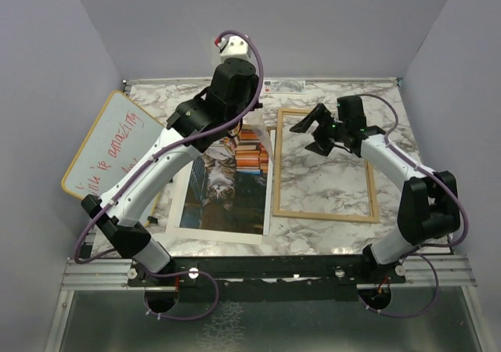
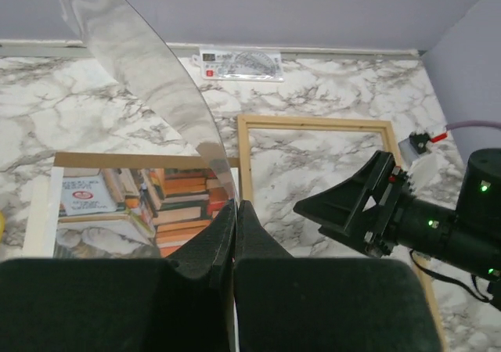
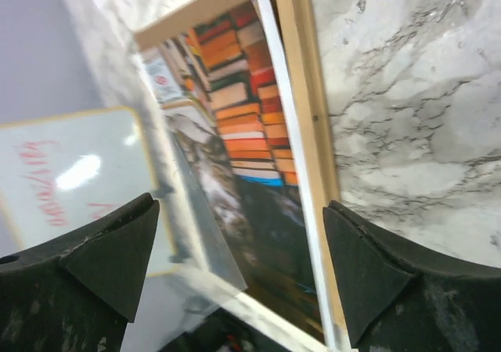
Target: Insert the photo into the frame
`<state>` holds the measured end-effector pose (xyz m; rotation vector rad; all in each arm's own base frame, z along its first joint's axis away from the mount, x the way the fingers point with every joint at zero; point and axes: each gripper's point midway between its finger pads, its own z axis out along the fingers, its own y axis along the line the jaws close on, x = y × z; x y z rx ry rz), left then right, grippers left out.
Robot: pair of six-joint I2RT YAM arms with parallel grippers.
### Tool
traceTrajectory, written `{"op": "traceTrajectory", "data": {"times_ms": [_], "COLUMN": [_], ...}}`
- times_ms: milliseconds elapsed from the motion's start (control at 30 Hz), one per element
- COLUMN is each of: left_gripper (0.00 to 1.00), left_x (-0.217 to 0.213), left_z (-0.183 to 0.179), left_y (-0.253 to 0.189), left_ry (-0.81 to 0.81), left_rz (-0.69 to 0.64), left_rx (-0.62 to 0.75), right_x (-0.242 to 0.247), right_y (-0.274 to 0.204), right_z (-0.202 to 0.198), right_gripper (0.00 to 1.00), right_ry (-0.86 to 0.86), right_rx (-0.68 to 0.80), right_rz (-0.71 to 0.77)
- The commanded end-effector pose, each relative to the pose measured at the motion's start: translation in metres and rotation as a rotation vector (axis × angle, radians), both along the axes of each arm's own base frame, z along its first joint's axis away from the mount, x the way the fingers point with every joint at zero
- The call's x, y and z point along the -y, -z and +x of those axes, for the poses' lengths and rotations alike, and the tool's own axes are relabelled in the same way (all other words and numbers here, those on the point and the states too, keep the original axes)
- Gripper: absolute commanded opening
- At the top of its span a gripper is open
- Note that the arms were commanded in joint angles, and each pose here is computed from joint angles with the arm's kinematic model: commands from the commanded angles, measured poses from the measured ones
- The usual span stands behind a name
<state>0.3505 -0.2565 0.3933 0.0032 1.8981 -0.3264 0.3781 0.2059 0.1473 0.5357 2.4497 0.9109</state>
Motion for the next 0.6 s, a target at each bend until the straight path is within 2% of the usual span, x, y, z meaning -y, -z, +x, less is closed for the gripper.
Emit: {"op": "traceTrajectory", "data": {"times_ms": [0, 167, 333, 467, 567], "left_gripper": [0.0, 0.0, 0.0, 0.0, 0.0], "left_x": [0.021, 0.036, 0.042, 0.039, 0.034], "left_z": [0.004, 0.014, 0.016, 0.019, 0.016], "left_y": [-0.047, -0.089, -0.124, -0.134, -0.136], "left_ry": [0.095, 0.123, 0.161, 0.205, 0.254], "left_rz": [-0.155, -0.279, -0.409, -0.481, -0.523], "left_rx": [0.046, 0.096, 0.135, 0.127, 0.095], "right_x": [-0.018, -0.008, -0.008, 0.006, 0.013], "right_y": [-0.044, -0.091, -0.125, -0.158, -0.18], "right_z": [-0.001, -0.005, -0.013, -0.014, -0.017], "right_gripper": [0.91, 1.0, 1.0, 1.0, 1.0], "right_ry": [0.029, 0.153, 0.19, 0.21, 0.165], "right_rx": [0.021, 0.062, 0.063, 0.22, 0.345], "right_rz": [0.361, 0.606, 0.847, 0.982, 1.031]}}
